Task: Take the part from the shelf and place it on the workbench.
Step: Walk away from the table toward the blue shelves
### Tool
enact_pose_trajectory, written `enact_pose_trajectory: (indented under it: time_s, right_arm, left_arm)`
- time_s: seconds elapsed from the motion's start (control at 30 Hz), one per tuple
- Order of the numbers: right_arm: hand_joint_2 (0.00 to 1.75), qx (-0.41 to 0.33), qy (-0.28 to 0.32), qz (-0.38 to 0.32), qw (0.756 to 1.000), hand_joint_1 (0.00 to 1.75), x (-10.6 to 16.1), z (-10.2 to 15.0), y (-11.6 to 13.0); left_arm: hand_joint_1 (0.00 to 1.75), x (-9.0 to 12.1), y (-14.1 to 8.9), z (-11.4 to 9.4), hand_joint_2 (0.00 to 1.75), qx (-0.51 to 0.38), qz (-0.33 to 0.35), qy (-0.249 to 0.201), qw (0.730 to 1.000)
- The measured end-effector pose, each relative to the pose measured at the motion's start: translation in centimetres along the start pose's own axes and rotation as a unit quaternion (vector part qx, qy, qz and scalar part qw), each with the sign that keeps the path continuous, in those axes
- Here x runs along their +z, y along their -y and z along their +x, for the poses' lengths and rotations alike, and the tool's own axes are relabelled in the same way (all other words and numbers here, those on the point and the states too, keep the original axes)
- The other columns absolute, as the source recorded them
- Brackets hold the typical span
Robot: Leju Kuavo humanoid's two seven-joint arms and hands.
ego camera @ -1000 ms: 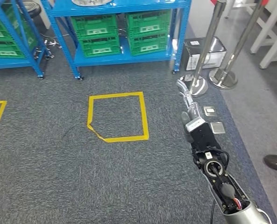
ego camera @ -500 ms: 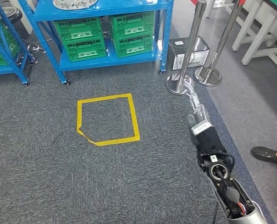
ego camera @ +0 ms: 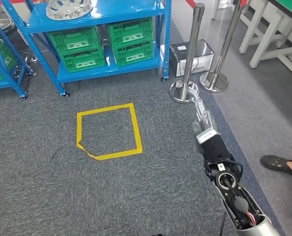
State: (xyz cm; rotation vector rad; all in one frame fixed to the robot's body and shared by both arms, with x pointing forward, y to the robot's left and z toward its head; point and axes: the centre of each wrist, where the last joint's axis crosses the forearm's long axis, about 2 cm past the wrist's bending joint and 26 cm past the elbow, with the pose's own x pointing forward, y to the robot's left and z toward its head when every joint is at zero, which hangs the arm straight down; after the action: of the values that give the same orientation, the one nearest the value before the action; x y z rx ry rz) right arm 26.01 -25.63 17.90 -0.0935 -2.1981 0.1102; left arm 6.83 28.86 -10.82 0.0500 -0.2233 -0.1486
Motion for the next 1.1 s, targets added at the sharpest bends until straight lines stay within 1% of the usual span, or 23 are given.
enact_pose_trajectory:
  time_s: [0.2, 0.37, 0.53, 0.63, 0.8, 0.97, 1.1]
  right_arm:
    - [0.00, 0.001, -0.013, 0.001, 1.000, 0.00, 0.7, -0.4, 0.0]
    - [0.00, 0.001, -0.003, 0.000, 1.000, 0.00, 0.1, -0.2, 0.1]
    - [0.00, -0.005, -0.009, 0.005, 1.000, 0.00, 0.0, -0.2, 0.1]
    - [0.00, -0.010, -0.014, 0.007, 1.000, 0.00, -0.1, -0.2, 0.0]
    - [0.00, 0.021, -0.019, 0.016, 0.999, 0.00, -0.1, -0.3, 0.0]
    - [0.00, -0.021, -0.035, 0.000, 0.999, 0.00, 0.7, -0.7, 0.3]
    - [0.00, -0.020, -0.037, -0.002, 0.999, 0.00, 0.9, -0.9, 0.6]
  left_arm:
    - [0.00, 0.0, -0.5, -0.3, 0.00, 0.003, 0.007, -0.005, 1.000]
    - [0.00, 0.0, -0.5, 0.1, 0.00, 0.004, 0.007, -0.001, 1.000]
    - [0.00, 0.0, -0.3, -0.4, 0.00, 0.006, 0.007, -0.006, 1.000]
    - [0.00, 0.0, -0.6, -0.6, 0.00, 0.008, 0.012, -0.010, 1.000]
    - [0.00, 0.0, -0.3, -0.2, 0.00, 0.000, 0.010, -0.001, 1.000]
    - [0.00, 0.0, -0.2, 0.0, 0.00, -0.010, 0.008, 0.015, 1.000]
    - [0.00, 0.0, 0.0, -0.1, 0.00, -0.008, 0.007, 0.017, 1.000]
